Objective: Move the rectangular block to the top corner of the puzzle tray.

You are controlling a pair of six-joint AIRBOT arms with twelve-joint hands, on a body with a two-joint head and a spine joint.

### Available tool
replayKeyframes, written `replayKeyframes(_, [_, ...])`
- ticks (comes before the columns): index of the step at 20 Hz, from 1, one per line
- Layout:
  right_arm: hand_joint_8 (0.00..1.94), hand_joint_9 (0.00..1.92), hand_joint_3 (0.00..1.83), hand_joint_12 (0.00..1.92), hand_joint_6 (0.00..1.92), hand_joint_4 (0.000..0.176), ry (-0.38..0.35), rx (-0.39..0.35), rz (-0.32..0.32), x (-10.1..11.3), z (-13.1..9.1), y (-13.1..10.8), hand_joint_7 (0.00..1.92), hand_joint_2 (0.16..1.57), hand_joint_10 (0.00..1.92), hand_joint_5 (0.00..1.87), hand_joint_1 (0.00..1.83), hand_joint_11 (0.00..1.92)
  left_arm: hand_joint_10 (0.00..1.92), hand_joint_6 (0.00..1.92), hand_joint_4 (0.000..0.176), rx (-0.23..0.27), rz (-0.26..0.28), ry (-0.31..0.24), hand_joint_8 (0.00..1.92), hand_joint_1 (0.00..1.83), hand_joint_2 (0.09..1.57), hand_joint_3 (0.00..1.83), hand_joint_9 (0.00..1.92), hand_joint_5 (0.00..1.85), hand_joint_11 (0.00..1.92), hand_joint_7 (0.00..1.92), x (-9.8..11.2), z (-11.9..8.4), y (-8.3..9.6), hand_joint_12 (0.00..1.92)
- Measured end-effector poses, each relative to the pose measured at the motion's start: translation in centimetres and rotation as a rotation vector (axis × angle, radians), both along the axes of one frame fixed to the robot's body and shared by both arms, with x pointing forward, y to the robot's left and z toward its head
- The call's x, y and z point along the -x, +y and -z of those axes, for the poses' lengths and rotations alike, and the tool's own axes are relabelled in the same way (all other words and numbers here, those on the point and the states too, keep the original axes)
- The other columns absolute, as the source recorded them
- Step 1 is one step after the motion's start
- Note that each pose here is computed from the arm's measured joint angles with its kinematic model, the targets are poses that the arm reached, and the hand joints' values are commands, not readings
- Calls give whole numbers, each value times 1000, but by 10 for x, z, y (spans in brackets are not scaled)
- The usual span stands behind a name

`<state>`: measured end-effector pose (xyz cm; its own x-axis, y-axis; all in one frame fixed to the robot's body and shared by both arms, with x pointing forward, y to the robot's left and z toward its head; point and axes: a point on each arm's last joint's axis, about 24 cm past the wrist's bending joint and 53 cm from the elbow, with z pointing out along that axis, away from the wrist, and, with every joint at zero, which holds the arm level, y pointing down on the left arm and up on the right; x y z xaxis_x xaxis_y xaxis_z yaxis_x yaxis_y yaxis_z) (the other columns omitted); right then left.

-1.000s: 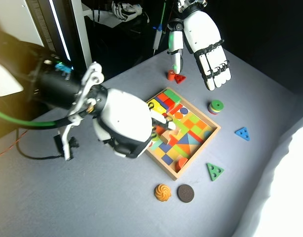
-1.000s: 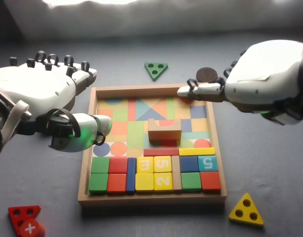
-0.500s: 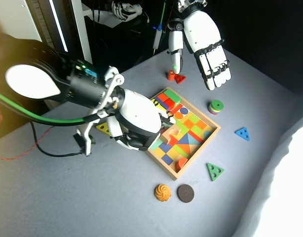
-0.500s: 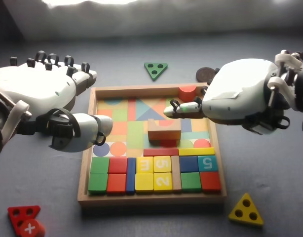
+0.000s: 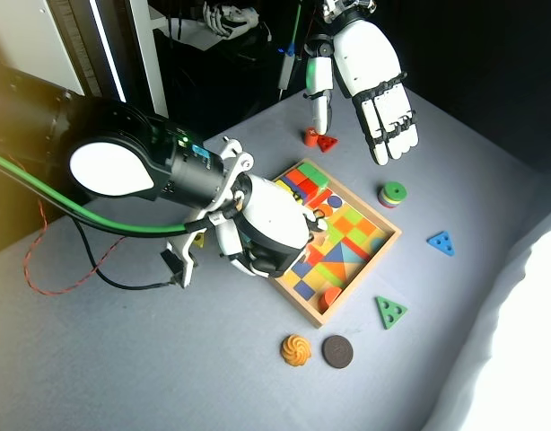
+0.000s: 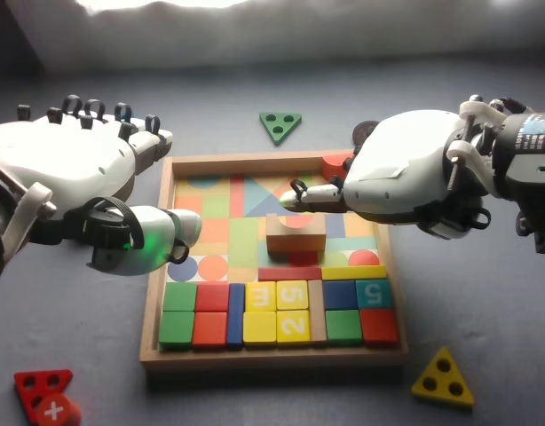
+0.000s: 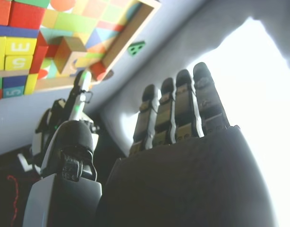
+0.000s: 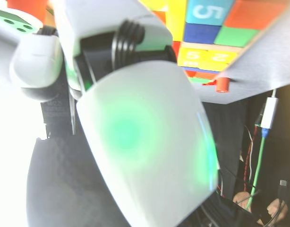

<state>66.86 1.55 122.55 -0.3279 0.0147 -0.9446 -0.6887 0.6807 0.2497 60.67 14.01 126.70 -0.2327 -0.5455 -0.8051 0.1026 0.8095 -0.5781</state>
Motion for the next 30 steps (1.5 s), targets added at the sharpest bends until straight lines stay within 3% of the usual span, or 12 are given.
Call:
replayKeyframes(5, [1941,1373,469,1921,0,0,1,-1,-13,0,1,10,1324,899,1921,1,1831,1330,4,7,0,0,3,0,7,0,1353,0,12,80,9,44,0,0,-1,4])
replayKeyframes(8, [1941,1387,463,1921,1,0,2,-1,-15,1,1,11,1354,894,1921,4,1831,1415,10,7,0,0,3,0,6,0,1354,0,68,120,40,93,0,0,-1,33])
replayKeyframes(19, [1941,1380,501,1921,9,0,14,8,-21,2,5,15,1336,906,1921,50,1831,1341,0,0,0,0,4,-1,0,0,1353,0,1,55,0,23,0,0,-1,0])
replayKeyframes(24, [1941,1413,527,1921,11,0,8,14,-30,4,5,19,1383,889,1921,107,1831,1421,1,5,0,1,4,-1,2,0,1360,2,7,82,3,44,0,0,-1,1])
replayKeyframes(28, [1941,1402,540,1921,4,0,8,14,-30,4,5,19,1370,897,1921,106,1831,1396,7,5,0,0,5,-1,5,0,1364,3,35,100,6,68,0,0,-1,8])
replayKeyframes(30, [1941,1376,494,1921,12,0,8,15,-30,4,5,19,1292,934,1921,43,1816,1288,15,5,0,0,5,0,11,0,1364,2,59,103,22,87,0,0,-1,16])
